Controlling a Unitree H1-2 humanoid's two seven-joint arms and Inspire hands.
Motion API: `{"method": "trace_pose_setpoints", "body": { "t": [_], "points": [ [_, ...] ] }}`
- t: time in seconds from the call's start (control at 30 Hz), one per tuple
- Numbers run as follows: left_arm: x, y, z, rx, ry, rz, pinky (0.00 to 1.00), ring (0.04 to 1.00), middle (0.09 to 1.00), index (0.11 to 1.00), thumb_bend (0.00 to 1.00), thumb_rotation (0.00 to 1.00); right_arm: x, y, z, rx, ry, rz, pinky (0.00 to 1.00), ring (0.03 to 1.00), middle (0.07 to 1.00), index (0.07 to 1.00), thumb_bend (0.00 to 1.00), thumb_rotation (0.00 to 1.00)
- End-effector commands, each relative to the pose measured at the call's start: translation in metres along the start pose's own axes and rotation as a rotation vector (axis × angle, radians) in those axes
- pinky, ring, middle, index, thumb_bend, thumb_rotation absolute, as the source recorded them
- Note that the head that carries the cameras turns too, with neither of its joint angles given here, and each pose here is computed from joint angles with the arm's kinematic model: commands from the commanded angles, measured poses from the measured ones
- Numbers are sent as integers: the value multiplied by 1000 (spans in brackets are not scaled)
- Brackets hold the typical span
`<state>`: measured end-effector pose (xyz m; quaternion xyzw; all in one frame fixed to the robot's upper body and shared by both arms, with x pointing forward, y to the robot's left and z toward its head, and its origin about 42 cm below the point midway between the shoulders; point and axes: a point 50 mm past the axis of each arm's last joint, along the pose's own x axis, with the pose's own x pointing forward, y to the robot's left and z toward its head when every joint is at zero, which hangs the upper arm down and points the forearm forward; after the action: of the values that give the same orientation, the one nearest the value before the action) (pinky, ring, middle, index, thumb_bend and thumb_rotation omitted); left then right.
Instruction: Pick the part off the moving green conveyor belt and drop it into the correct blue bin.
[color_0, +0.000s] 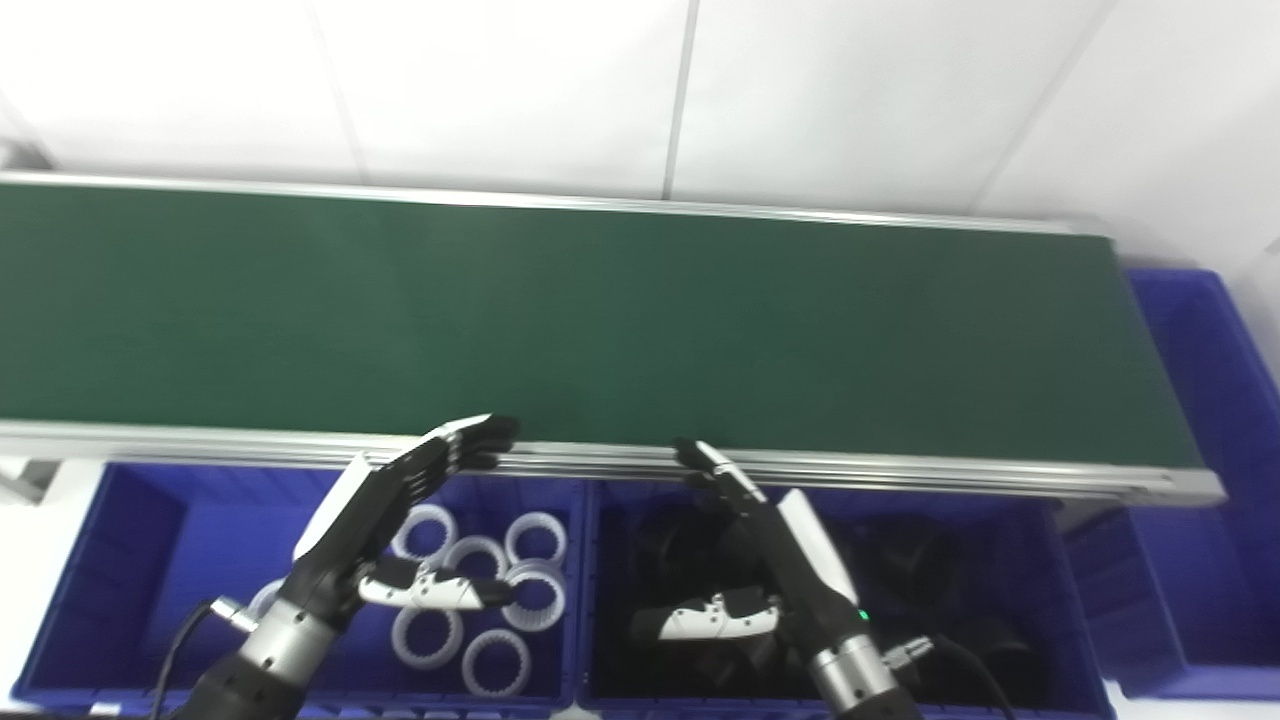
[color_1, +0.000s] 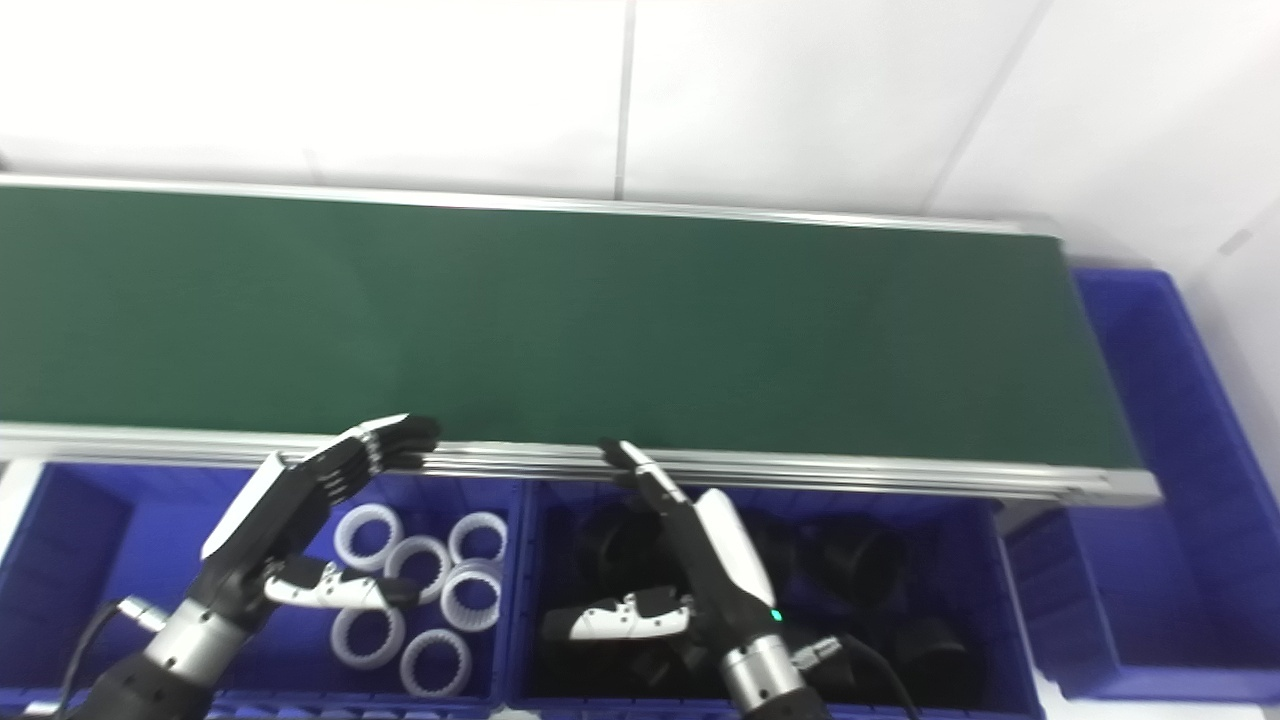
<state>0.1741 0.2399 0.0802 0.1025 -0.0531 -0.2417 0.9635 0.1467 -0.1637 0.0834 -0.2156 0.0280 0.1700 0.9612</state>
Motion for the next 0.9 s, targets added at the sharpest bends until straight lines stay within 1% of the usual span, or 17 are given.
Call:
{"method": "trace_pose_setpoints", "body": {
  "t": [0.0, 0.07, 0.23, 0.47, 0.6, 0.73, 0.87],
  "points": [
    [5, 7, 7, 30, -71, 1, 783, 810, 832, 809, 956, 210, 2, -1, 9, 8, -49, -37, 785, 858, 902, 925, 912, 304],
    [4, 6, 7, 33, -74, 8, 775, 806, 829, 808, 955, 203, 1, -1, 9, 6, -46, -36, 785, 859, 901, 923, 909, 295],
    [3, 3, 9, 37, -70, 18, 763, 802, 826, 802, 966, 228, 0, -2, 10, 2, -36, -35, 785, 857, 900, 923, 917, 304],
    [1, 3, 8, 23, -82, 30, 774, 808, 828, 799, 945, 220, 0, -1, 11, -6, -35, -36, 770, 854, 896, 913, 932, 309],
    [0, 3, 8, 19, -77, 33, 777, 806, 825, 799, 954, 233, 0, -1, 11, 5, -34, -32, 777, 859, 899, 914, 930, 290],
    [1, 4, 8, 30, -78, 32, 760, 796, 823, 797, 944, 208, -1, -1, 11, 13, -39, -34, 785, 861, 900, 917, 925, 274],
    [1, 3, 8, 35, -73, 34, 759, 799, 824, 796, 951, 218, -1, -1, 11, 9, -40, -35, 784, 857, 897, 914, 924, 269]
  ]
}}
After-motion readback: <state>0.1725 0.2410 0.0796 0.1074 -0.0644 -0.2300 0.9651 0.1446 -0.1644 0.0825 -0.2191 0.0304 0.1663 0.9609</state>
